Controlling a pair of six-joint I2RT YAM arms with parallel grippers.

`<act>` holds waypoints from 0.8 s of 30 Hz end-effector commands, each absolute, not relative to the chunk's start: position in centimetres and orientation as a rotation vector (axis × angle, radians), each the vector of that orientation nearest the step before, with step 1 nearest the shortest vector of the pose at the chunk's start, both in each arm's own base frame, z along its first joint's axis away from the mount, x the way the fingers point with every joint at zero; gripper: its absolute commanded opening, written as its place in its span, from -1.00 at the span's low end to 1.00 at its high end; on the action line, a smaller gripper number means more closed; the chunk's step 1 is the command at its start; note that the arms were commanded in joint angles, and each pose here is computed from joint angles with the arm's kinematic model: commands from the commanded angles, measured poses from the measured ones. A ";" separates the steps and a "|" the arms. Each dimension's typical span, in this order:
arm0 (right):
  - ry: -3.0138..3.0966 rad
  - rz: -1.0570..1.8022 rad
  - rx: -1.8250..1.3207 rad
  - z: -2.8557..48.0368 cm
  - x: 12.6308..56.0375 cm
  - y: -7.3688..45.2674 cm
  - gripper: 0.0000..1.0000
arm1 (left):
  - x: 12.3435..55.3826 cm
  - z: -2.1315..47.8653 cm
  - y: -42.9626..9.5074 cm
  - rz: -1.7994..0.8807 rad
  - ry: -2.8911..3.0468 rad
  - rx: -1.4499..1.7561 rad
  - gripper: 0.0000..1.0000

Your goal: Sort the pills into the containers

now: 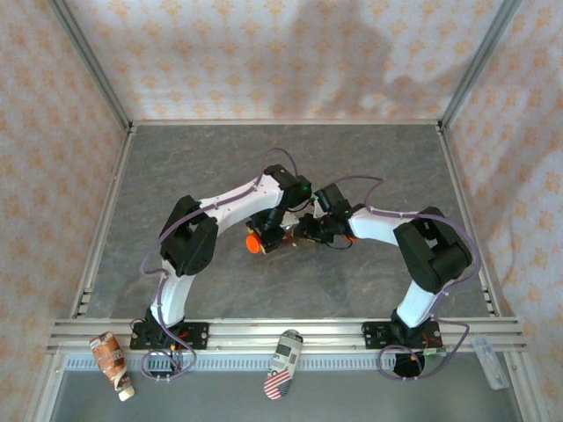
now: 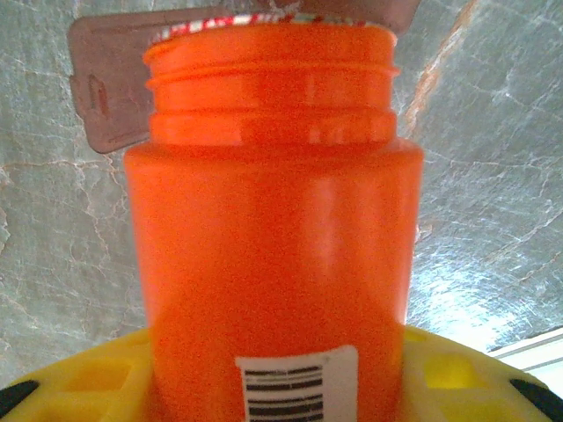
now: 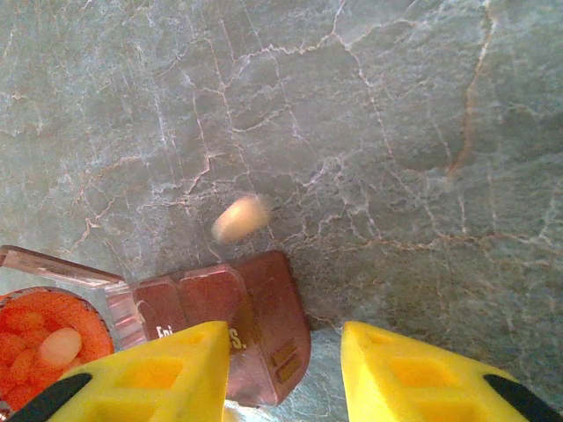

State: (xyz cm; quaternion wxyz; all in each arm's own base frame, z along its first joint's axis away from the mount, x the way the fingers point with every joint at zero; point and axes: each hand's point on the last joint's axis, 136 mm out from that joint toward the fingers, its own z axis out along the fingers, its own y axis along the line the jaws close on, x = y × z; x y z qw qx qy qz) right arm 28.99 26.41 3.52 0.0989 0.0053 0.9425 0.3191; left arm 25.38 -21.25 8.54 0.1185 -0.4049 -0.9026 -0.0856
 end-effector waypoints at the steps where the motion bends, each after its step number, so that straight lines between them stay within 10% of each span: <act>1: 2.818 0.926 -0.006 2.8 28.3 26.2 -0.24 | 25.2 8.8 -20.7 -0.302 -2.587 -1.209 -1.00; 24: 2.806 0.910 0.011 3.3 28.6 26.0 -0.24 | 26.3 9.3 -20.6 -0.141 -2.783 -1.148 -1.00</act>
